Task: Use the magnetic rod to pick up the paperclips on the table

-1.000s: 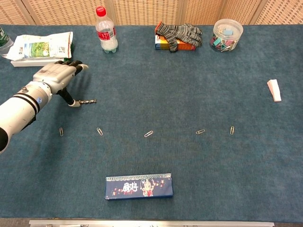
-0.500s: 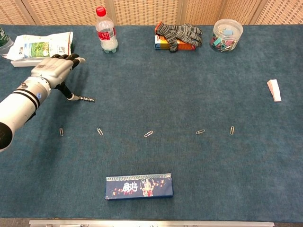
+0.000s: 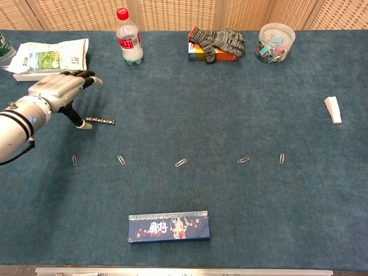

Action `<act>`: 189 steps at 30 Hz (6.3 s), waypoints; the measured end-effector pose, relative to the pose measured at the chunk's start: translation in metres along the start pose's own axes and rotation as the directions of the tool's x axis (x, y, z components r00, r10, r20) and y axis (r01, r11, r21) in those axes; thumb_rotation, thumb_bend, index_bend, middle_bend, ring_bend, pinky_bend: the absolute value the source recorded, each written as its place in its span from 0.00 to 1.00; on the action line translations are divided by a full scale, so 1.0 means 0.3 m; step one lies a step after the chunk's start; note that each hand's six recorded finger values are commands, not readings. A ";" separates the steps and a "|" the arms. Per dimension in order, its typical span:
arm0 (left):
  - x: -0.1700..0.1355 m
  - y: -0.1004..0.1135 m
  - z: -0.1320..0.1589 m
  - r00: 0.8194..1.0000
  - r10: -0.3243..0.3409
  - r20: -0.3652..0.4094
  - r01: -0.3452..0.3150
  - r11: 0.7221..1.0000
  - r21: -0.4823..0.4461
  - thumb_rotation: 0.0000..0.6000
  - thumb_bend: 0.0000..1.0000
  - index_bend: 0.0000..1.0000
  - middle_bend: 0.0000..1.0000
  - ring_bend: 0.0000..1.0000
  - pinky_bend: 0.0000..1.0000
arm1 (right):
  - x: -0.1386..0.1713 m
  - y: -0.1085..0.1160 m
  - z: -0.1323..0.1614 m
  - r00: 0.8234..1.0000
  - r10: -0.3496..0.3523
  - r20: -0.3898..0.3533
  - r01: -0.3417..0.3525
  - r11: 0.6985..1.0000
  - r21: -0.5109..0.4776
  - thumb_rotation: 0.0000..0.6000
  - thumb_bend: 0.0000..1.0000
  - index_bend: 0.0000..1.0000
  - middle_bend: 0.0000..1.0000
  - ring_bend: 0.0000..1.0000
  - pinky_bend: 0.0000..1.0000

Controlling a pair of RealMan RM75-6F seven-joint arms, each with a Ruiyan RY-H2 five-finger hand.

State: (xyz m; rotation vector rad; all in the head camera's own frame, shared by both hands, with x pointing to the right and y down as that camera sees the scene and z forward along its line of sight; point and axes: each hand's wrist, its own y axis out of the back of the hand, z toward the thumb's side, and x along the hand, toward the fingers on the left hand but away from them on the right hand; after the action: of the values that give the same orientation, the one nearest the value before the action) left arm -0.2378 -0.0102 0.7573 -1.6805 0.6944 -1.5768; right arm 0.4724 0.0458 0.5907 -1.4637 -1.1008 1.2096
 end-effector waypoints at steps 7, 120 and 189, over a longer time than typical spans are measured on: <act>-0.015 -0.002 -0.033 0.999 -0.052 -0.016 0.053 0.998 0.029 1.00 0.09 0.34 0.00 0.00 0.00 | -0.001 -0.008 0.001 1.000 0.009 -0.001 -0.009 1.000 0.000 1.00 0.04 0.26 0.24 0.18 0.30; -0.065 0.026 0.022 0.997 -0.006 0.081 0.005 1.000 0.012 1.00 0.32 0.58 0.00 0.00 0.00 | 0.001 -0.009 0.005 1.000 0.020 -0.009 -0.020 1.000 -0.020 1.00 0.04 0.26 0.24 0.18 0.30; -0.293 -0.181 -0.095 0.985 -0.165 0.055 0.159 0.982 0.106 1.00 0.32 0.58 0.00 0.00 0.00 | 0.002 -0.011 0.010 1.000 0.024 -0.013 -0.025 0.999 -0.026 1.00 0.04 0.26 0.24 0.18 0.30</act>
State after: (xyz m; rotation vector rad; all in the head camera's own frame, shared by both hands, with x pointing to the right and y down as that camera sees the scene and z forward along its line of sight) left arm -0.2801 0.0879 0.7474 -1.7403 0.4471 -1.6336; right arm 0.4693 0.0474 0.5935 -1.5069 -1.0967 1.2053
